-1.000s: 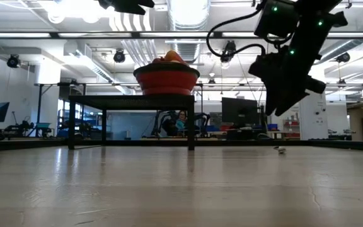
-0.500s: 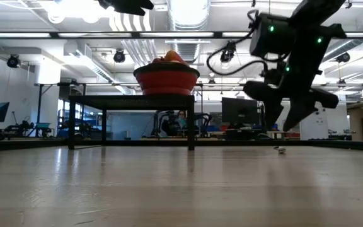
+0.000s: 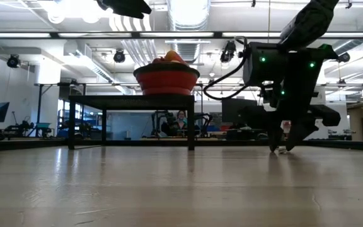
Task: Pick & Place Fruit
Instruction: Put the blue table knife on the shelf
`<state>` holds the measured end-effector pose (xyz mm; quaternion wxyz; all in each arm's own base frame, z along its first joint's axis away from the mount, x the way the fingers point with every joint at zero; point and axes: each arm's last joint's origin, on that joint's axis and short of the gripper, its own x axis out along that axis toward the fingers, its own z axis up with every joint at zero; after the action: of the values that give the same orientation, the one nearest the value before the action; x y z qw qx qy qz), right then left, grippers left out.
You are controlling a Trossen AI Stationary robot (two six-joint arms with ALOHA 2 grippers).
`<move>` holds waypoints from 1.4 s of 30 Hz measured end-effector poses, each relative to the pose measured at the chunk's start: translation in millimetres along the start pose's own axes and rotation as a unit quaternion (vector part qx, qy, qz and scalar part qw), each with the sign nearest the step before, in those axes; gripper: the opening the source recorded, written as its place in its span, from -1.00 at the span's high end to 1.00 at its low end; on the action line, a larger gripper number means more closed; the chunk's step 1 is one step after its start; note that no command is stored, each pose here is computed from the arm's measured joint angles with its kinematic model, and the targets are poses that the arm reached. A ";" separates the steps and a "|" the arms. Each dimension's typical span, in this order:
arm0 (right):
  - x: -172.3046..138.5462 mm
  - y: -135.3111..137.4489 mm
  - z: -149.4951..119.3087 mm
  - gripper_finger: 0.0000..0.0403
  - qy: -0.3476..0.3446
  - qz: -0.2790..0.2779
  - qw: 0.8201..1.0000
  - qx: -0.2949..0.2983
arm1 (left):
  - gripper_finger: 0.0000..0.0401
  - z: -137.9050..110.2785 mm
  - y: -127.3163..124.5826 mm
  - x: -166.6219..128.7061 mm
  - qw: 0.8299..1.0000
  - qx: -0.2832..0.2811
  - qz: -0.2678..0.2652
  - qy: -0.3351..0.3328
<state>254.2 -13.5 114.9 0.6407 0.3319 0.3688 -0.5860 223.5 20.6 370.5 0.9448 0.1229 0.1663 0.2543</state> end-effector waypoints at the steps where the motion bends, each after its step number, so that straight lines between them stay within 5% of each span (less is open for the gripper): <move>1: 0.5 0.2 -0.4 0.16 0.001 0.000 1.000 -0.001 | -0.85 -0.3 0.0 0.0 1.000 0.001 0.000 0.001; 16: -7.4 -2.7 0.3 0.84 0.041 0.014 0.996 -0.076 | -0.85 -1.9 1.9 -3.9 1.000 -0.003 -0.001 0.009; 30: -27.7 -22.9 10.0 0.84 0.043 -0.014 0.993 -0.113 | -0.85 -1.5 3.4 -6.4 1.000 -0.010 -0.001 0.006; 42: -63.4 -36.9 22.8 0.84 0.008 0.050 0.987 -0.153 | -0.85 -2.2 3.3 -6.4 1.000 -0.023 -0.002 0.010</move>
<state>216.7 -4.5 181.4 0.7097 0.2524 0.4421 -0.4870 215.9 20.3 371.1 0.9461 0.0985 0.1699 0.2576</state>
